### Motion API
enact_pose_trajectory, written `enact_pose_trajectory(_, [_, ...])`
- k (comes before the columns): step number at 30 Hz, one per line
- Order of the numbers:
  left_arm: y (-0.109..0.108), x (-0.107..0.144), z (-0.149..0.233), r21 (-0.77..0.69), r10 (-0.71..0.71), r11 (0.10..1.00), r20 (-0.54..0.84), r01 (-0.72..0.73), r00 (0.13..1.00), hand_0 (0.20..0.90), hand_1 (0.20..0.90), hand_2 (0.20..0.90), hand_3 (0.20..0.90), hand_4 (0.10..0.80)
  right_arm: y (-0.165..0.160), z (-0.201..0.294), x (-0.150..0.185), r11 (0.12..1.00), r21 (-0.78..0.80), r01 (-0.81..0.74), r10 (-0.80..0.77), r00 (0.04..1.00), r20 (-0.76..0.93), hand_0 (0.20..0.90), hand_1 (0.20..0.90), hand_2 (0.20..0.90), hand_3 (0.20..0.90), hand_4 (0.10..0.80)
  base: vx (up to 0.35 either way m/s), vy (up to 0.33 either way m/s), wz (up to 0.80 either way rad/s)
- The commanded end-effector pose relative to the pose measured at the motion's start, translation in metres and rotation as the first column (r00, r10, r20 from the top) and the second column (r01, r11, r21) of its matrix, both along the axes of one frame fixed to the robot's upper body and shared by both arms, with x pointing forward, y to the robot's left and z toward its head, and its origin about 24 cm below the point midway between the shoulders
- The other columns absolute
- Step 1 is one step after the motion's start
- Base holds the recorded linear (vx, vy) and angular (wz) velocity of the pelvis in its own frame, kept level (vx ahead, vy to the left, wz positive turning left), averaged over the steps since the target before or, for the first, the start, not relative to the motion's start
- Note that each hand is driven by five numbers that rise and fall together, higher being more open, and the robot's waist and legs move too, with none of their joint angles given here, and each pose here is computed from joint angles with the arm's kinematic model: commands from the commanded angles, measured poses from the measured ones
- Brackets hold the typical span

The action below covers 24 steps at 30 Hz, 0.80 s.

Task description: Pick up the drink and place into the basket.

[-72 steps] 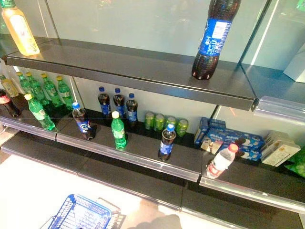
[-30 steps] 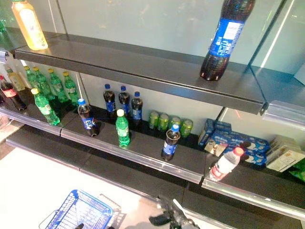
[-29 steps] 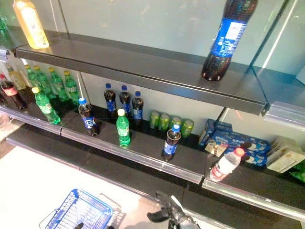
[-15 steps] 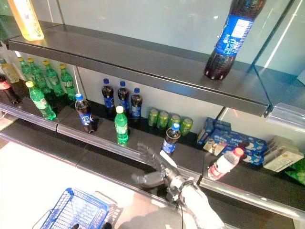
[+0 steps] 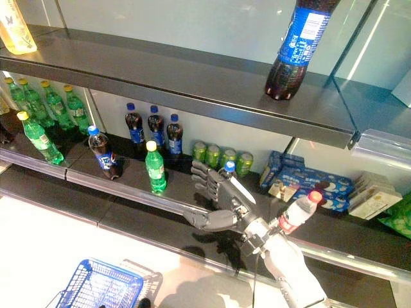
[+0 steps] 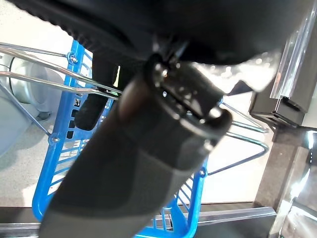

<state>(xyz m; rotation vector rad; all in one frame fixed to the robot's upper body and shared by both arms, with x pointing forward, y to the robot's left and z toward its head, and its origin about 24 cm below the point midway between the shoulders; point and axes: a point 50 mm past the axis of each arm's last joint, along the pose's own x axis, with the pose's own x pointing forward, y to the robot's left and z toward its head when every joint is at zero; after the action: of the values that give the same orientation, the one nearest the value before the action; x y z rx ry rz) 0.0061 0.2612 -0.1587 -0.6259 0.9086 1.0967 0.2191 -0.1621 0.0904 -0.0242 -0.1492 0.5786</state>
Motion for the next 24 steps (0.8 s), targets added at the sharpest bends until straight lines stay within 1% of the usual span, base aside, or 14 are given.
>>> enact_pose_trajectory(1, [-0.007,0.030,0.001,0.023,-0.104,0.995,0.113,0.102,0.988,0.300,0.300,0.300,0.200,0.100,0.001,0.081,0.002,0.986,0.151,-0.064,-0.003,0.913,0.408,0.900,0.900,0.900,0.900,0.800,0.000,0.000,0.00])
enact_pose_trajectory(4, [-0.007,0.031,0.001,0.023,-0.103,0.995,0.115,0.101,0.988,0.300,0.300,0.300,0.200,0.100,-0.004,0.087,0.000,0.984,0.169,-0.050,-0.030,0.899,0.437,0.900,0.900,0.900,0.900,0.800,0.000,0.000,0.00])
enact_pose_trajectory(8, [-0.007,0.031,0.001,0.022,-0.097,0.995,0.112,0.095,0.989,0.300,0.300,0.300,0.200,0.100,-0.013,0.091,-0.001,0.974,0.227,0.007,-0.111,0.888,0.446,0.900,0.900,0.900,0.900,0.800,0.000,0.000,0.00])
enact_pose_trajectory(9, [-0.007,0.030,0.000,0.021,-0.093,0.996,0.111,0.091,0.990,0.300,0.300,0.300,0.200,0.100,-0.017,0.089,0.000,0.970,0.236,0.052,-0.155,0.883,0.442,0.900,0.900,0.900,0.900,0.800,0.000,0.000,0.00])
enact_pose_trajectory(10, [-0.007,0.030,0.000,0.021,-0.092,0.996,0.111,0.091,0.990,0.300,0.300,0.300,0.200,0.100,-0.017,0.089,0.000,0.970,0.236,0.057,-0.160,0.883,0.442,0.900,0.900,0.900,0.900,0.800,0.000,0.000,0.00])
enact_pose_trajectory(12, [-0.008,0.030,0.000,0.020,-0.085,0.996,0.111,0.084,0.990,0.300,0.300,0.300,0.200,0.100,-0.022,0.085,0.001,0.962,0.234,0.142,-0.234,0.872,0.430,0.900,0.900,0.900,0.900,0.800,0.000,0.000,0.00])
enact_pose_trajectory(15, [-0.009,0.030,0.000,0.019,-0.080,0.997,0.114,0.078,0.990,0.300,0.300,0.300,0.200,0.100,-0.028,0.080,0.003,0.948,0.209,0.240,-0.308,0.856,0.415,0.900,0.900,0.900,0.900,0.800,0.000,0.000,0.00])
enact_pose_trajectory(18, [-0.010,0.030,0.000,0.016,-0.069,0.998,0.116,0.068,0.991,0.300,0.300,0.300,0.200,0.100,-0.037,0.073,0.003,0.914,0.169,0.369,-0.406,0.817,0.409,0.900,0.900,0.900,0.900,0.800,0.000,0.000,0.00])
enact_pose_trajectory(19, [-0.010,0.030,0.000,0.016,-0.069,0.998,0.116,0.067,0.991,0.300,0.300,0.300,0.200,0.100,-0.038,0.072,0.003,0.912,0.170,0.374,-0.411,0.816,0.407,0.900,0.900,0.900,0.900,0.800,0.022,0.011,-0.08])
enact_pose_trajectory(22, [-0.011,0.028,-0.001,0.013,-0.061,0.998,0.111,0.060,0.992,0.300,0.300,0.300,0.200,0.100,-0.048,0.070,0.001,0.857,0.210,0.471,-0.516,0.762,0.391,0.900,0.900,0.900,0.900,0.800,0.029,0.009,-0.13])
enact_pose_trajectory(24, [-0.012,0.027,-0.001,0.011,-0.059,0.998,0.107,0.058,0.992,0.300,0.300,0.300,0.200,0.100,-0.051,0.069,0.000,0.839,0.212,0.501,-0.543,0.743,0.392,0.900,0.900,0.900,0.900,0.800,0.034,0.011,-0.04])
